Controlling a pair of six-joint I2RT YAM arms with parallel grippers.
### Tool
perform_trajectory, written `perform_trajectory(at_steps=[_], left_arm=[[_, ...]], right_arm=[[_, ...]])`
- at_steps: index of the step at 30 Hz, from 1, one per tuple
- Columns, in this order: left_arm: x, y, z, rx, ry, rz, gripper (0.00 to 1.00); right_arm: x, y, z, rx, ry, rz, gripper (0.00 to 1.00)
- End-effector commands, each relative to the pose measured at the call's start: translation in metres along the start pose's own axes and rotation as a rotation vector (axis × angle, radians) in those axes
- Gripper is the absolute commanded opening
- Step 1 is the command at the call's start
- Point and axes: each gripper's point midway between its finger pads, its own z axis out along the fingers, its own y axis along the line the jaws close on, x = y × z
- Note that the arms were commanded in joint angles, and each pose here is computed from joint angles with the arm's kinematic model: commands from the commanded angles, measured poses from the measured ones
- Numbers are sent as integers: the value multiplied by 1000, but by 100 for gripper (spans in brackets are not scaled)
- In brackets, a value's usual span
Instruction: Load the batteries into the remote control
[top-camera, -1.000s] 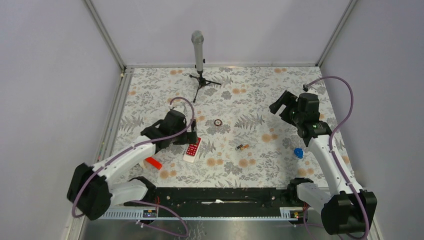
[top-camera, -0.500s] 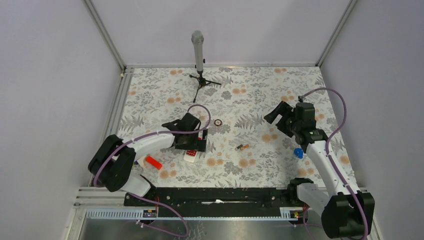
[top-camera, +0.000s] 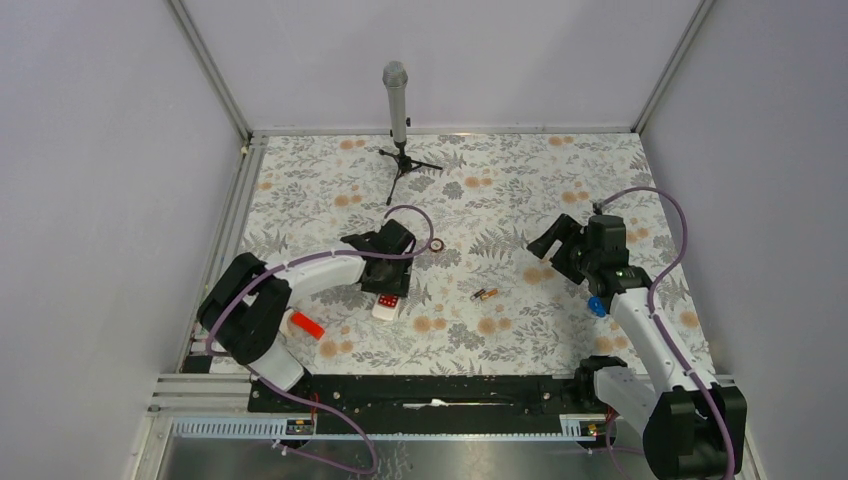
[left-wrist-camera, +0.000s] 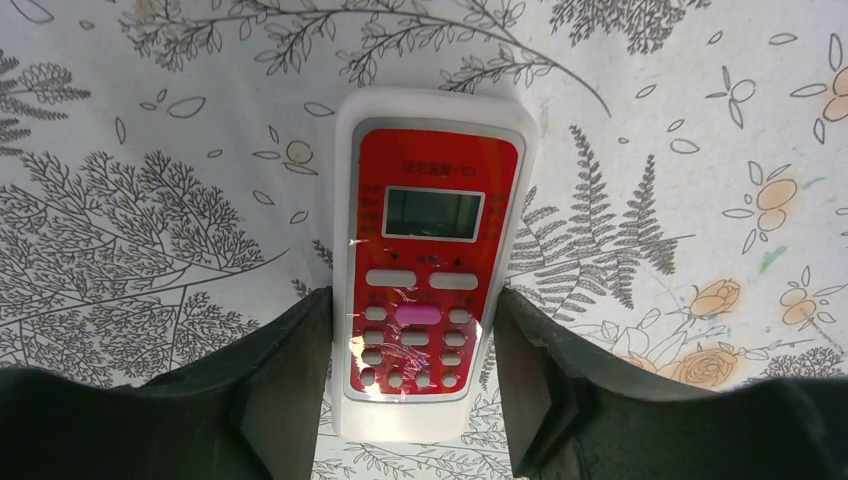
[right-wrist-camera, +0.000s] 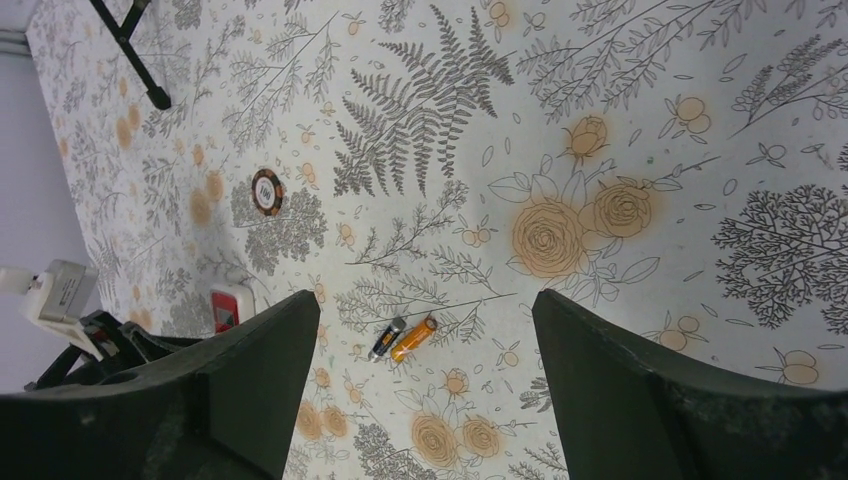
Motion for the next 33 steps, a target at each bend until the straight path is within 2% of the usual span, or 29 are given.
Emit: perform_trajectory(at_steps=[1,4,7,10,16,20,27,33], left_arm=[[-14,4,0,-63,-18,23,45],[-38,-14,-21,10,-61,7,44],[-75,-39,-52,157,-131,-59,44],[-107,-57,-85,339,-182,-153,44],[-151,-93,-153,721,-255,-261,44],[-163,-106,-197,893,-296,-284,44],[-171,-126,-262,1162,-366,-299,44],[-169,-133,-294,1353,-384,-316,43]], right_arm=[[-3,21,-5,-106,-3,-59,87],[5,46,-10,-259,38,-94,88],[15,82,-18,-457,51,-89,93],[32,122,-31,-629,47,-124,99],[63,193,-56,-856,114,-206,100],[60,230,-73,-967,132,-197,100],[56,265,-76,-1017,177,-173,100],[47,293,-100,-1138,217,-150,99]])
